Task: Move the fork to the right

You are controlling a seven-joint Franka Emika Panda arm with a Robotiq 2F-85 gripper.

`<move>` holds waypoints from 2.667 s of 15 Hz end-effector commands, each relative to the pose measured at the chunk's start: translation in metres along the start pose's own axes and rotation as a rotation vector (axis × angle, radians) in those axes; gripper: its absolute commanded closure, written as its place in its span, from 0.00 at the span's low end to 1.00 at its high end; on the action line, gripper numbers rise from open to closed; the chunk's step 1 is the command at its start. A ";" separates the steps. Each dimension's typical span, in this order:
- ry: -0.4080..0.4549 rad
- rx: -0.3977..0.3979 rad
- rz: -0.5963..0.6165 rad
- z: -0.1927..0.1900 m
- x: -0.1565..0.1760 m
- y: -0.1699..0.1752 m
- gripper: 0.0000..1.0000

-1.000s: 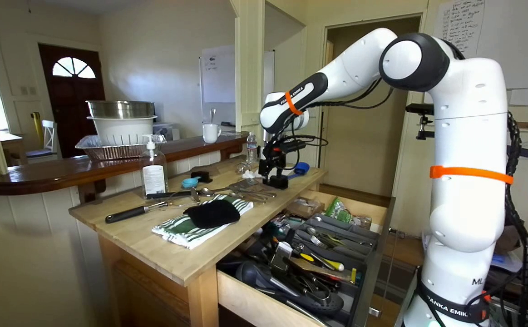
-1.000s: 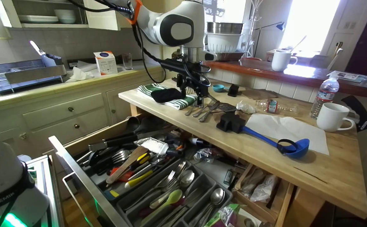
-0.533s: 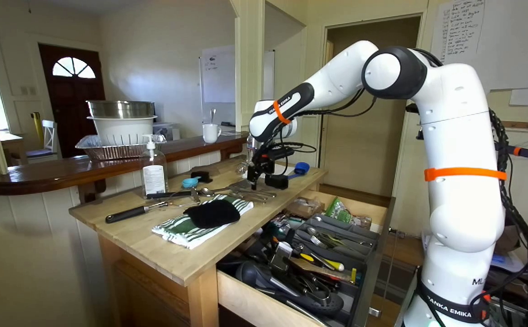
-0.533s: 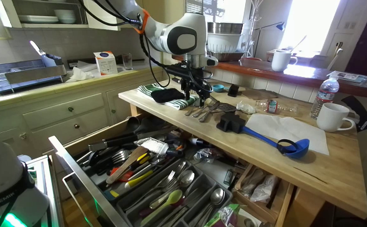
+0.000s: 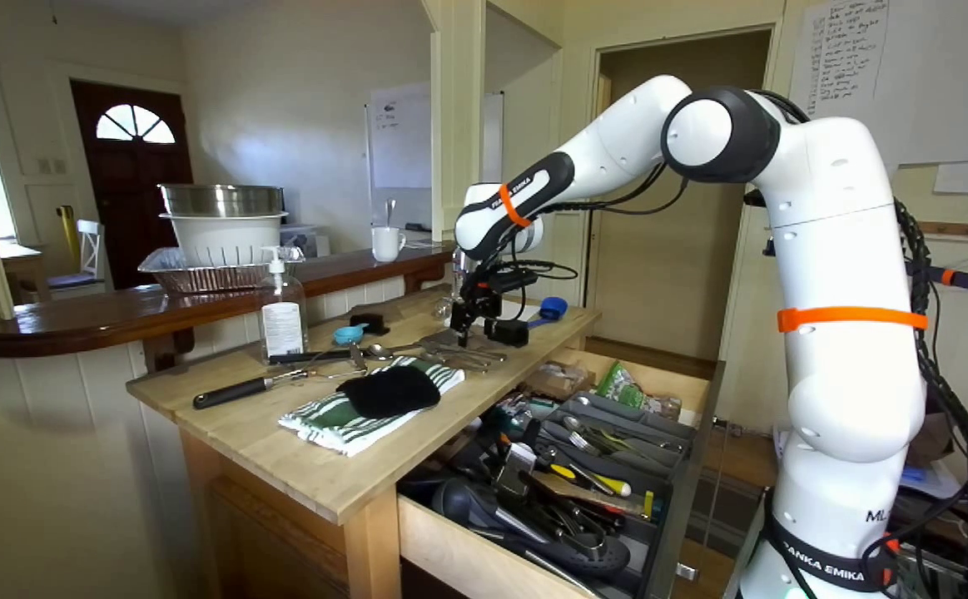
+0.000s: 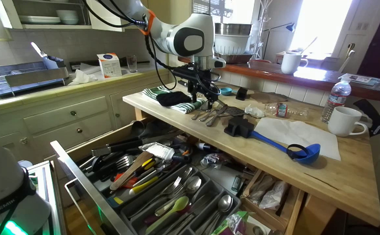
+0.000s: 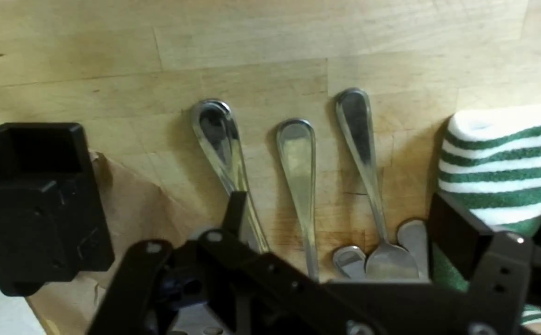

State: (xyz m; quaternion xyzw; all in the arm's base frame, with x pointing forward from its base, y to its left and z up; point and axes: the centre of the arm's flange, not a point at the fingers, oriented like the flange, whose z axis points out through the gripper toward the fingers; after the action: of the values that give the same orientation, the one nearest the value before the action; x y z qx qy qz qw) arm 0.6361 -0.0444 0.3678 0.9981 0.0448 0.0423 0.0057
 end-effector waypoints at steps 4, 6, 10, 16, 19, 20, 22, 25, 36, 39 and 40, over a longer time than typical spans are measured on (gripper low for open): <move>0.045 -0.004 -0.003 0.001 0.009 0.004 0.00; 0.060 -0.010 -0.006 0.003 0.013 0.006 0.00; 0.090 -0.012 -0.023 0.007 0.019 0.007 0.06; 0.131 0.001 -0.070 0.025 0.029 0.003 0.27; 0.155 -0.006 -0.089 0.032 0.035 0.000 0.31; 0.164 -0.001 -0.096 0.034 0.037 -0.001 0.35; 0.181 -0.009 -0.108 0.039 0.040 -0.001 0.39; 0.188 -0.004 -0.105 0.044 0.042 0.000 0.51; 0.185 0.011 -0.107 0.050 0.042 0.001 0.79; 0.190 0.019 -0.106 0.052 0.041 0.003 0.77; 0.190 0.022 -0.106 0.052 0.041 0.004 0.76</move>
State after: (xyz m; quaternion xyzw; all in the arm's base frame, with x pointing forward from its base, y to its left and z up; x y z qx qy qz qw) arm 0.6771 -0.0398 0.3256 0.9874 0.0952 0.1264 0.0059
